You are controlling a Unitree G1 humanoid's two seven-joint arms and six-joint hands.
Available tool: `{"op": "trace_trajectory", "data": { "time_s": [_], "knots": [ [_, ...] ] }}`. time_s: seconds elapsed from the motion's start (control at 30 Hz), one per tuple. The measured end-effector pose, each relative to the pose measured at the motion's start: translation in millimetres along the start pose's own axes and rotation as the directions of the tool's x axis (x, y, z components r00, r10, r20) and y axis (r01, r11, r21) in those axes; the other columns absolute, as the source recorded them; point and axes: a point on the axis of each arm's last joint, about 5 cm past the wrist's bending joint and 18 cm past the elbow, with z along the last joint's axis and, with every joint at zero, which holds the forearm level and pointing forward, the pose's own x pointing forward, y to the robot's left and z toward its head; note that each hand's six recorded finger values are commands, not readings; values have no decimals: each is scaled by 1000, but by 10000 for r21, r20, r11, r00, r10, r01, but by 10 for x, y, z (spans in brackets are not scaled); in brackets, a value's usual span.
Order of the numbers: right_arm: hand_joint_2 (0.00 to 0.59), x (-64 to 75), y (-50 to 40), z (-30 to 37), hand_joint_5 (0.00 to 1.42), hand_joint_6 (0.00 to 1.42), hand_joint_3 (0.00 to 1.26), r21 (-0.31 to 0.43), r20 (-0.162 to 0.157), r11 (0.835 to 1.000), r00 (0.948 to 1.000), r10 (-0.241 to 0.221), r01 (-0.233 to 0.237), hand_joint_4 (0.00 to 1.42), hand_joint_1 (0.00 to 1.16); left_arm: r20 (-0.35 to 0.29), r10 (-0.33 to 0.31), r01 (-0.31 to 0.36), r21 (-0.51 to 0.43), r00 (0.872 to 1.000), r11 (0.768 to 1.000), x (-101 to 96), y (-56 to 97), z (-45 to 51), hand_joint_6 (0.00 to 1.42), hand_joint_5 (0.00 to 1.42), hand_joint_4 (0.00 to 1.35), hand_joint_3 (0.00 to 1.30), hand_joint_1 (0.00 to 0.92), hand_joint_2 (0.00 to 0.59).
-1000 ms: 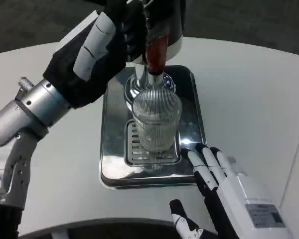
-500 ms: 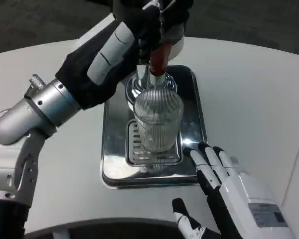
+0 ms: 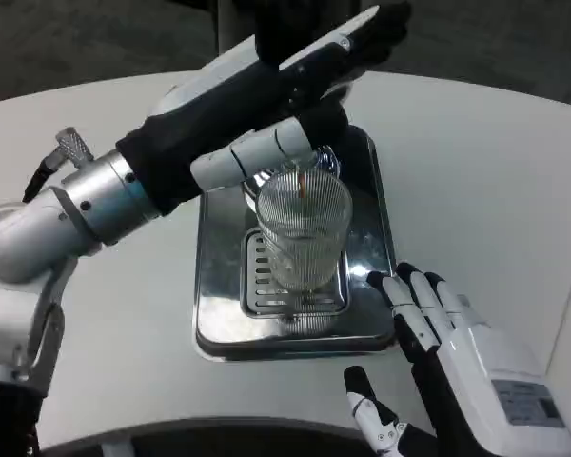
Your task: Grasp the cup under the faucet to collect the drink, then remove the cup.
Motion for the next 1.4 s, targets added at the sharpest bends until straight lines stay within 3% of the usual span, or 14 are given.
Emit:
{"op": "trace_trajectory", "data": {
  "time_s": [0.3, 0.43, 0.57, 0.7, 0.87, 1.03, 1.4],
  "knots": [
    [474, 7, 5, 6, 0, 91, 74, 286, -115, 9996, 9999, -48, 51, 0, 345, 45, -548, 528, 2022, 9985, 9779, -28, -8, 113, 6, 40, 0, 0, 0, 120],
    [422, 20, 22, 4, 0, 59, 29, 768, -382, 9970, 9993, -34, 63, 0, 370, 128, -592, 544, 2404, 9982, 9691, -44, -27, 136, 6, 41, 0, 0, 0, 120],
    [348, 86, 42, -61, 0, 50, 0, 1619, -945, 9867, 9955, -23, 176, 0, 390, 145, -552, 496, 2596, 9984, 9644, -68, -42, 133, 6, 39, 0, 0, 0, 121],
    [300, 188, 39, -152, 0, 65, 0, 2368, -1233, 9712, 9924, 39, 256, 0, 424, 156, -562, 499, 2696, 9983, 9617, -86, -41, 136, 2, 36, 0, 0, 0, 119],
    [255, 350, 49, -192, 0, 95, 0, 3033, -1085, 9524, 9941, 38, 295, 0, 496, 150, -509, 449, 2746, 9986, 9605, -96, -34, 144, 28, 63, 0, 0, 0, 124],
    [252, 503, 86, -196, 0, 97, 0, 3494, -915, 9368, 9957, 132, 197, 0, 528, 160, -443, 384, 2696, 9989, 9622, -102, -36, 140, 31, 66, 0, 0, 0, 117],
    [228, 762, 183, -135, 0, 84, 0, 3983, -860, 9168, 9963, 58, 290, 0, 552, 166, -386, 327, 2726, 9991, 9616, -133, -63, 151, 35, 74, 0, 4, 0, 111]
  ]
}}
